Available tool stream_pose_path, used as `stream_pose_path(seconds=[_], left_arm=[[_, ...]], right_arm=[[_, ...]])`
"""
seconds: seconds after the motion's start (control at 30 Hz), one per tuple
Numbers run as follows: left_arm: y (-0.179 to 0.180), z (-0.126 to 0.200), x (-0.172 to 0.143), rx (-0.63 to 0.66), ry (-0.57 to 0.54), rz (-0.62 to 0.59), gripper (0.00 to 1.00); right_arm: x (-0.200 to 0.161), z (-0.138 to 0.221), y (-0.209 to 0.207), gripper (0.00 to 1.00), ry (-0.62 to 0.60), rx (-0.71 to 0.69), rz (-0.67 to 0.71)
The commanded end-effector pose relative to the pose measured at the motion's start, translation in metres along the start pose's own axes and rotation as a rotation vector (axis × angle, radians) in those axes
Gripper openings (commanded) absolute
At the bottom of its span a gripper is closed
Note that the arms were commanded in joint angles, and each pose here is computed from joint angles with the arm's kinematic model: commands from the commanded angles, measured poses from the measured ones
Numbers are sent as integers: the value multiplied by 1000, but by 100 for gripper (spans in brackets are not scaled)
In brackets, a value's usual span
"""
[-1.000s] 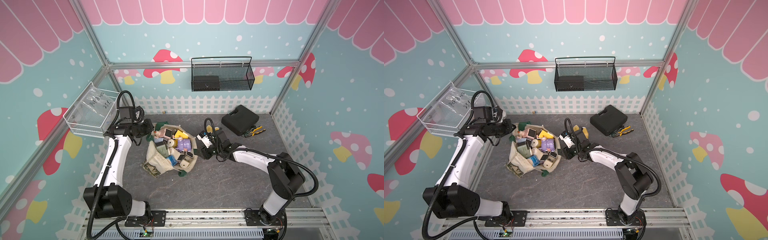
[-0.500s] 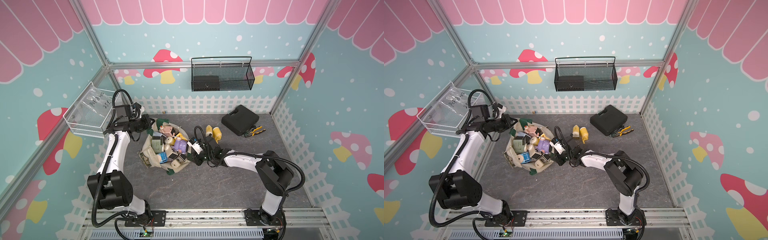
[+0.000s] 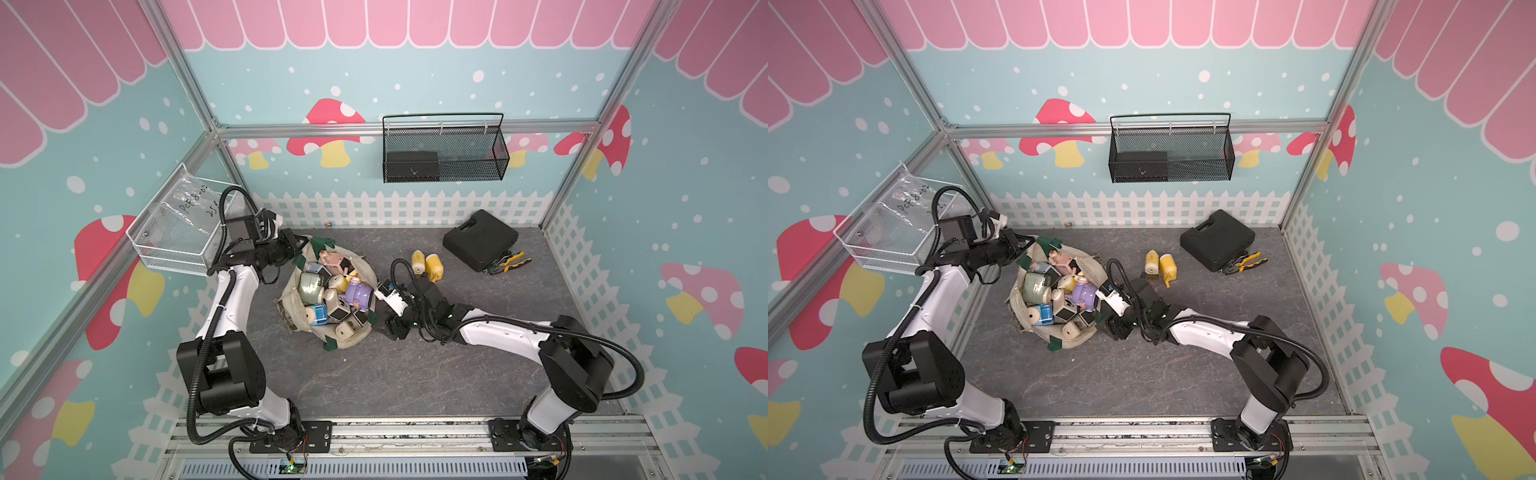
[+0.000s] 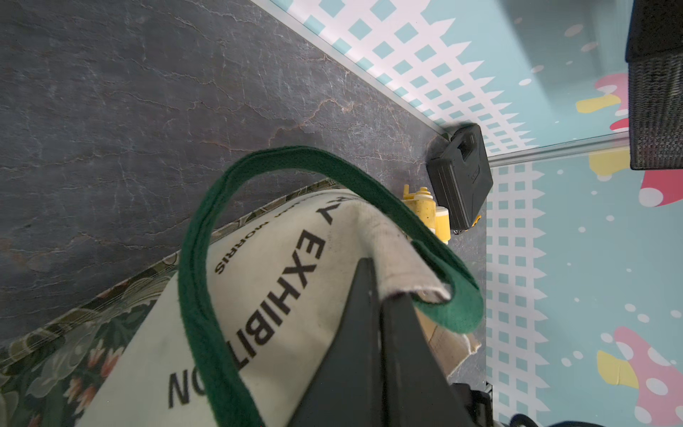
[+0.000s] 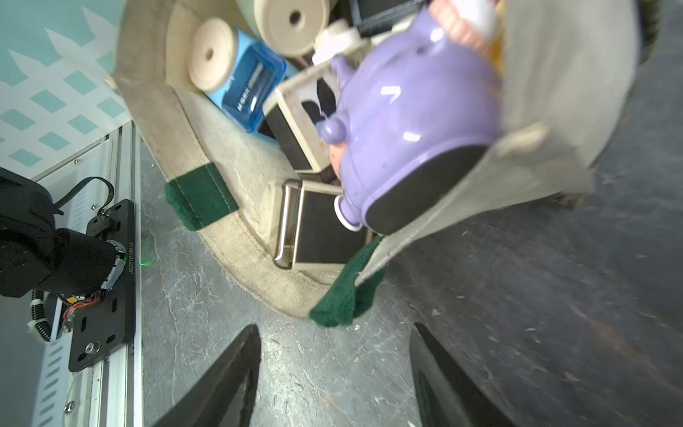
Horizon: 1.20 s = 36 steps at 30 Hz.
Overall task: Take out the pencil sharpeners from the tote bags
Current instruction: Adjust the canvas bag at the center of the board.
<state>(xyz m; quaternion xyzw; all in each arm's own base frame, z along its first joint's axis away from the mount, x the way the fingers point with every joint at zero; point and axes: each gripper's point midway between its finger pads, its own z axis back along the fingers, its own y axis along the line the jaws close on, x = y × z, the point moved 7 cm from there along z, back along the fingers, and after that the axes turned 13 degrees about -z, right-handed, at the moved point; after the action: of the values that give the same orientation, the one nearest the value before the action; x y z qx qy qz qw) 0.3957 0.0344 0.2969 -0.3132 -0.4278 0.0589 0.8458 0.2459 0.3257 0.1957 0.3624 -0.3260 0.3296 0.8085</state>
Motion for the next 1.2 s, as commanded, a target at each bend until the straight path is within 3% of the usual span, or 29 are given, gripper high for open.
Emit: stream_pose_path(seconds=[0.0,0.17,0.27,0.4,0.5,0.73,1.0,1.17], left_arm=[[-8,14,20,-23,-107,-59,0],[-7,14,18,-21,-106,-47,0],[-8,16,15,-20,-104,-43,0],[-7,19,14,1,-114,-50,0],[-5,20,15,7,-116,-40,0],[-2,20,15,7,-115,-23,0],[1,19,15,9,-111,-14,0],[2,19,15,10,-111,-10,0]], right_arm=[[23,30,9,69,-39,-71,144],[63,40,27,65,-73,-35,297],[91,26,33,64,-57,-23,346],[124,-11,25,67,55,-140,323],[123,-37,21,67,138,-189,314],[110,-58,31,69,184,-174,373],[97,-68,43,71,231,-150,481],[103,-54,62,70,191,-94,534]])
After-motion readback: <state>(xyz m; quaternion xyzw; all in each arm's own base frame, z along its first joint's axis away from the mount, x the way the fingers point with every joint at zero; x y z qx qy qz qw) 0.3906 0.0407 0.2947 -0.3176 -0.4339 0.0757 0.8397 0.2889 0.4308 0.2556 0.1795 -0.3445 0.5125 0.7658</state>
